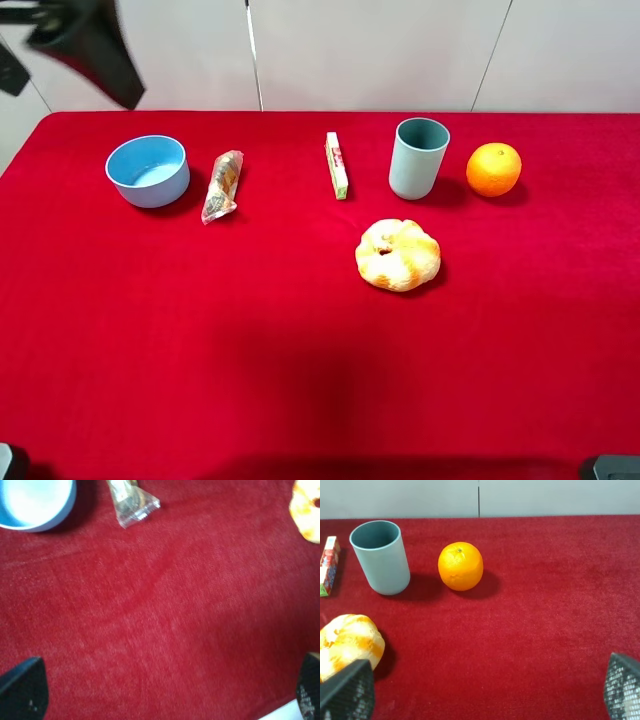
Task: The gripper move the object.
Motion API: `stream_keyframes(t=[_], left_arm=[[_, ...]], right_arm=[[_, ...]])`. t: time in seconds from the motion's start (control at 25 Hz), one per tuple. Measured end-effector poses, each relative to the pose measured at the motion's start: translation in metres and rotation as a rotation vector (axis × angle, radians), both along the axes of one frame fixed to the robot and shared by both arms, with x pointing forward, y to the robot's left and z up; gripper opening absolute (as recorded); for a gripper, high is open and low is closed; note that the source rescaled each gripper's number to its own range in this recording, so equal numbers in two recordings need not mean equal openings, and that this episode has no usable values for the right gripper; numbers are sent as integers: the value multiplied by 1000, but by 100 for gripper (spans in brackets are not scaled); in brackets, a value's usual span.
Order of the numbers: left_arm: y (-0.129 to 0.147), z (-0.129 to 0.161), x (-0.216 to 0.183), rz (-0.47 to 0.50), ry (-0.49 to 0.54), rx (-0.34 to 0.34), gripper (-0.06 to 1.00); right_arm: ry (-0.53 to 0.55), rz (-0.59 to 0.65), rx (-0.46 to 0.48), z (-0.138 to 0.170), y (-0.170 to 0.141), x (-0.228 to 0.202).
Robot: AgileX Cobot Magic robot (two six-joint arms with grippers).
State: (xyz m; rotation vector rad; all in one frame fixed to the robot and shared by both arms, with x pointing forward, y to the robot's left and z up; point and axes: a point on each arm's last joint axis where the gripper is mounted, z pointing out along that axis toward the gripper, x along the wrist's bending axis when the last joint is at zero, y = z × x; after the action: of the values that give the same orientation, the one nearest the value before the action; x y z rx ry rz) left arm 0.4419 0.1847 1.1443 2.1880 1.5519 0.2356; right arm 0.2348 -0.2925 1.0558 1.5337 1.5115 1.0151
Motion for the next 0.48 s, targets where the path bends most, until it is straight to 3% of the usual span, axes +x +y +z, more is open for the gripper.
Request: stream_keyframes(t=[0.48], left_arm=[[42, -2, -78, -34, -102, -51, 100]], right_arm=[[0, 0, 0, 0, 0, 0]])
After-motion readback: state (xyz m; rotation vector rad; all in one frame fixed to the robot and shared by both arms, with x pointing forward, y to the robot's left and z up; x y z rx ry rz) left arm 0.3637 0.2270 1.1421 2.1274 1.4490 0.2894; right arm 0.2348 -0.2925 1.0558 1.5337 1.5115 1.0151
